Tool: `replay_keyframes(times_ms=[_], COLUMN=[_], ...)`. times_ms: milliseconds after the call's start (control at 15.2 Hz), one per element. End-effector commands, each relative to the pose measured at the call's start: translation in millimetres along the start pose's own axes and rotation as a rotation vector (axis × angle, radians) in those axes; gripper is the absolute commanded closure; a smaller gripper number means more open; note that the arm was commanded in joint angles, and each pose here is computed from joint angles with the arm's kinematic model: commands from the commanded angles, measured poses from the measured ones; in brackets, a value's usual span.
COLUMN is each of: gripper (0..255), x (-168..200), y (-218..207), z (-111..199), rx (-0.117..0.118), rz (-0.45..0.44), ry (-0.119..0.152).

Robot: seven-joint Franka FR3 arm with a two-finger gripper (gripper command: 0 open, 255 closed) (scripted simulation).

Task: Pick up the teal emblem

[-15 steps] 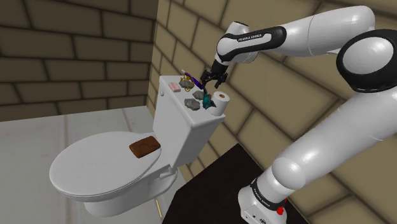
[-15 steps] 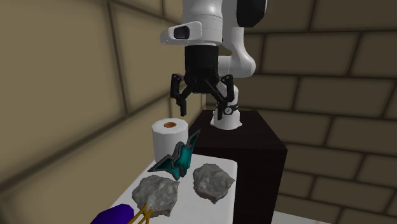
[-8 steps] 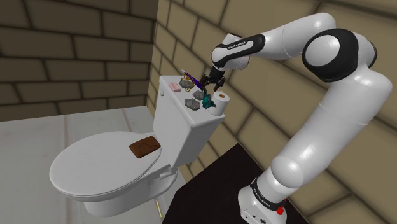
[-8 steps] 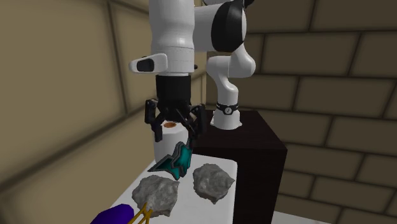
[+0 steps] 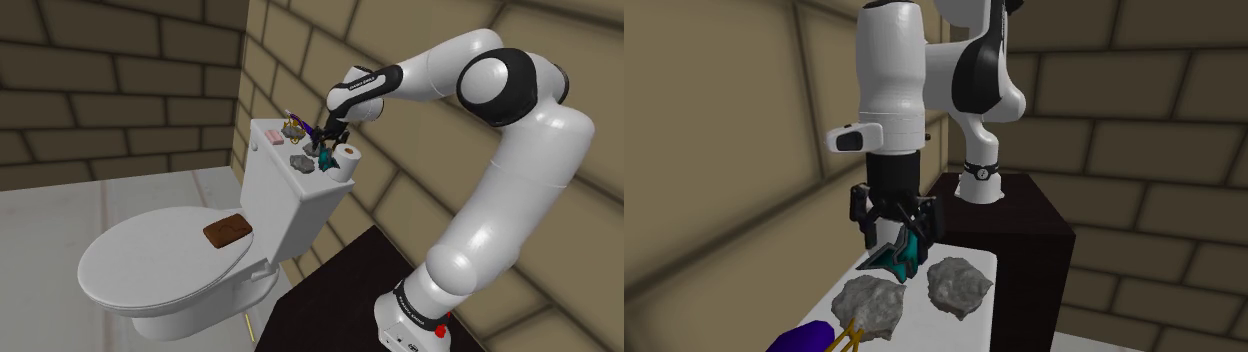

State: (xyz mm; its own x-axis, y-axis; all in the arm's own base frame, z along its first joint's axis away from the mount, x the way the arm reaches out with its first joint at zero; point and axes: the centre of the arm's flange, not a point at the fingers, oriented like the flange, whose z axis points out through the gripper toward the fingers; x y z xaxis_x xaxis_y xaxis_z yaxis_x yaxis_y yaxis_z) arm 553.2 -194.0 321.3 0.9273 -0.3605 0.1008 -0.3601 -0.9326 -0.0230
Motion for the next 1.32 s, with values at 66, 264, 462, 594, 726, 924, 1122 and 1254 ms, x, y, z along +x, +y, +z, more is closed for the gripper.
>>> replay_keyframes(times_ms=[66,264,462,594,726,924,1122,1254], gripper=[255,255,255,255,255,255,255,255], x=[1,1,1,1,0,2,4,5], y=[-1,-1,-1,-1,-1,-1,-2,-2], z=[5,5,5,5,0,-16,-32,-42], rx=[0.000,0.000,0.000,0.000,0.000,0.000,0.000,0.000], rz=[0.000,0.000,0.000,0.000,0.000,0.000,0.000,0.000], ry=[0.000,0.001,0.001,0.001,0.000,0.000,0.000,0.000])
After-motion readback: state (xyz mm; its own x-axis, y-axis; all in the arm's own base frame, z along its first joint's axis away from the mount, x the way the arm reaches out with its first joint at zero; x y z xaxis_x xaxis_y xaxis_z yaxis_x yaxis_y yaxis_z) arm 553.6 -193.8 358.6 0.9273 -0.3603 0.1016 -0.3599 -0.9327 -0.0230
